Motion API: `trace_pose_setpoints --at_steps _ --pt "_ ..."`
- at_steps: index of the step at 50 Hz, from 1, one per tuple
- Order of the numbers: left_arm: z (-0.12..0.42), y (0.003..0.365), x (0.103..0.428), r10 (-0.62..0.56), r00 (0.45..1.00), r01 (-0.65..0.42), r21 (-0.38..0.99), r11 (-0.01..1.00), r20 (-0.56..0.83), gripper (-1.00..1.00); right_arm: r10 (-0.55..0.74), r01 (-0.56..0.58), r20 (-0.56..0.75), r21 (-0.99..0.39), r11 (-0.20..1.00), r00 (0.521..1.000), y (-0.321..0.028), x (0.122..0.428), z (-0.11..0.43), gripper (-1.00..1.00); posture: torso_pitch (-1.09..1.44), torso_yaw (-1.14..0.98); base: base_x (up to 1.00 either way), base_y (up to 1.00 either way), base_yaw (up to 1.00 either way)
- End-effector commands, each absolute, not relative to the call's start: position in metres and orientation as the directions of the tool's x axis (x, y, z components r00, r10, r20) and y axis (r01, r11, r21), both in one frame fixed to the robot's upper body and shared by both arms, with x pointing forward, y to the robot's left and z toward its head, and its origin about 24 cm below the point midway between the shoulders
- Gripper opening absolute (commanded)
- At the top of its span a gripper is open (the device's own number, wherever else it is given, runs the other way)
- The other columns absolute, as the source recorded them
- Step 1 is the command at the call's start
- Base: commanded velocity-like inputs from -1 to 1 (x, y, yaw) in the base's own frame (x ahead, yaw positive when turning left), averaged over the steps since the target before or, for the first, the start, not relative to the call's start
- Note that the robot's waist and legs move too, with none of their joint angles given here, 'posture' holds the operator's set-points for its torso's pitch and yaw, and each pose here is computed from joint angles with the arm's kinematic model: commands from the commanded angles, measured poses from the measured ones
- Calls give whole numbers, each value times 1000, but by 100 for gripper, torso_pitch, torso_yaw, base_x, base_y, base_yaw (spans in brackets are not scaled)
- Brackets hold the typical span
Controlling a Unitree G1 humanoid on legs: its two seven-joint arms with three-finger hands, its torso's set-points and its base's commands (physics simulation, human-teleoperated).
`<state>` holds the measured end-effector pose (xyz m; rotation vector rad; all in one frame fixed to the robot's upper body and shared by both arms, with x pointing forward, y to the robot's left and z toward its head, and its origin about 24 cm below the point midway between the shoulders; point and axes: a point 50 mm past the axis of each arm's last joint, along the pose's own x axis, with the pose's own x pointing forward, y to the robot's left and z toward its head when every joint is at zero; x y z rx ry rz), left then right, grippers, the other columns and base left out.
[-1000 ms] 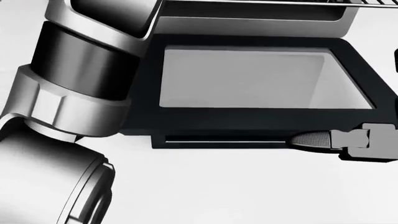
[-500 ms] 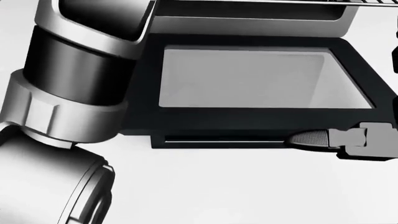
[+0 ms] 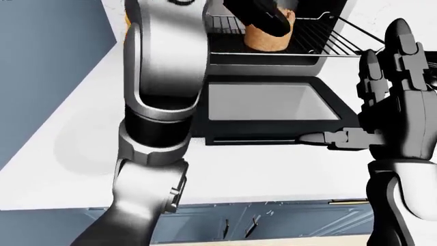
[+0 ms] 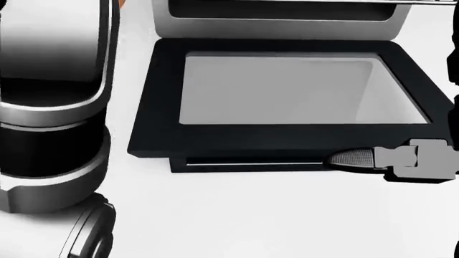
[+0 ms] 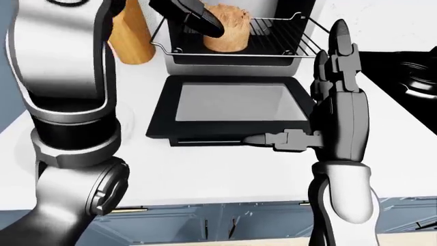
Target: Place the scone on the top rack of the toaster oven.
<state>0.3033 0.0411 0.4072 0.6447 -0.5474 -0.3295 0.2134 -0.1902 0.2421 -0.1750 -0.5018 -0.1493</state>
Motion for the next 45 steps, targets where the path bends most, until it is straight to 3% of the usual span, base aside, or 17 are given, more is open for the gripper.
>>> trace_pose_setpoints --at_steps 1,8,28,37,45 --pt "419 53 295 -415 797 58 627 777 439 70 -95 198 548 -133 971 831 -189 208 252 100 0 0 0 0 0" --pt "410 81 294 -340 829 14 591 806 444 69 -90 193 548 -134 972 831 -187 209 253 100 0 0 0 0 0" --pt "382 121 294 -225 872 -33 512 859 434 73 -82 190 547 -144 971 833 -185 210 256 100 0 0 0 0 0" --pt "350 145 280 -180 899 -31 468 883 400 80 -78 186 546 -147 971 834 -184 210 256 100 0 0 0 0 0" --pt "319 168 268 -103 925 -70 431 900 365 100 -74 182 546 -146 972 834 -183 210 257 100 0 0 0 0 0"
